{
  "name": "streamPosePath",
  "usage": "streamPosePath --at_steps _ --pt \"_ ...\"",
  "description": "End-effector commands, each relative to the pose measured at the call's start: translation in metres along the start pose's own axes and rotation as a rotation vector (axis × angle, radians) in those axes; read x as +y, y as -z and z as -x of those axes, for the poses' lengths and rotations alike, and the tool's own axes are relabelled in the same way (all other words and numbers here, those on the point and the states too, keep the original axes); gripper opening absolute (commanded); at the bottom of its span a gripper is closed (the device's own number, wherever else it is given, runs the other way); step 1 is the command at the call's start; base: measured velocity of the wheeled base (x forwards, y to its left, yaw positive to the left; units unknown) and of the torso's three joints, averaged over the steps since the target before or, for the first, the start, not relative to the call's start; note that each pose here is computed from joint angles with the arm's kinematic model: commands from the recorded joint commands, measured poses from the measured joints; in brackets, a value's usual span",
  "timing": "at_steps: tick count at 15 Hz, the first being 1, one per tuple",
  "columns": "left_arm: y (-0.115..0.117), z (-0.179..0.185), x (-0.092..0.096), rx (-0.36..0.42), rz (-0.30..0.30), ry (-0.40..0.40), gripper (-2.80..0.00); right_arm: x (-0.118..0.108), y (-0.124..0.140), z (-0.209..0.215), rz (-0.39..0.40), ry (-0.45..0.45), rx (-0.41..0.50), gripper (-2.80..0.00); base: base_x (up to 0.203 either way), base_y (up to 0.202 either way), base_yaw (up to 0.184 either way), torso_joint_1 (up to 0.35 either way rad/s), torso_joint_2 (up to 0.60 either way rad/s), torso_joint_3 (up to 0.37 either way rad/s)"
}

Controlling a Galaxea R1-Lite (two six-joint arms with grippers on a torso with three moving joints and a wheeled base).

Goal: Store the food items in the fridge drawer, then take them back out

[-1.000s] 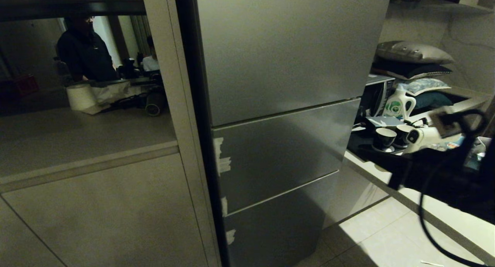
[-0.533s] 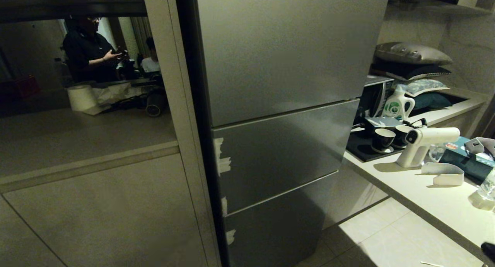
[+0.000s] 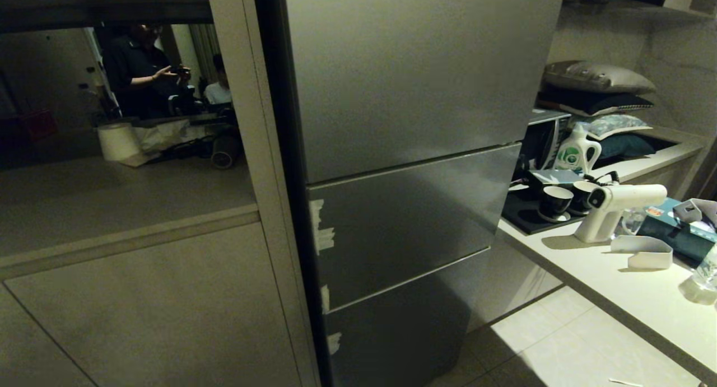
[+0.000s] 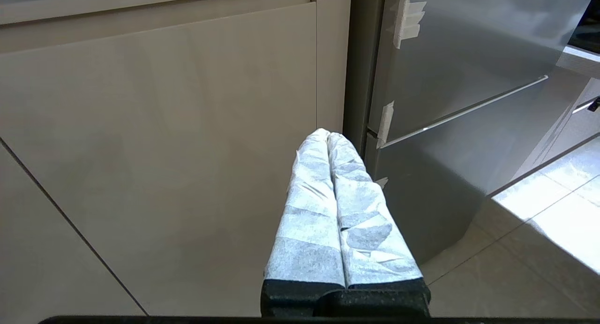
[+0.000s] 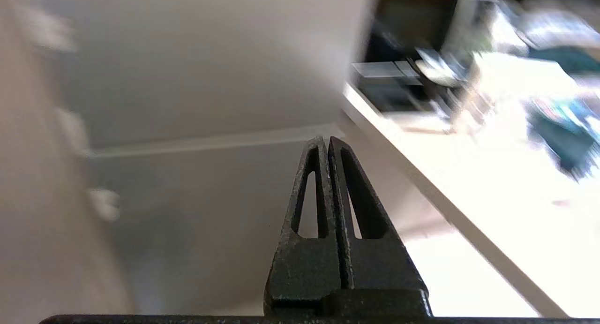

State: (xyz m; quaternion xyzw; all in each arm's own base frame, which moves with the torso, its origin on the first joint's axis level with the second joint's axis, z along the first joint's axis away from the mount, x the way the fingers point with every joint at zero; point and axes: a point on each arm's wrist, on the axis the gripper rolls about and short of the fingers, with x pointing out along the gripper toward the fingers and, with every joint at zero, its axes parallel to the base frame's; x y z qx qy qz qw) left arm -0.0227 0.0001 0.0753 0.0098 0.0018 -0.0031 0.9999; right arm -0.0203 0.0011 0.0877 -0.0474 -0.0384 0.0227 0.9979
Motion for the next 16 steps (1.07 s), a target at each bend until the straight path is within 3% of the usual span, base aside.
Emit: streamPosePath --at_steps 1,16 --pt "-0.0001 -0.0001 0.0 0.001 0.001 0.0 -2.8 0.0004 0.0129 0.0016 0.002 0.032 0.033 -2.8 0.0 0.0 0.0 0.0 0.0 0.0" --pt "-0.0001 -0.0001 0.0 0.001 0.001 0.0 -2.8 0.0005 0.0133 0.0015 -0.01 0.031 0.034 -2.8 0.0 0.0 0.0 0.0 0.0 0.0"
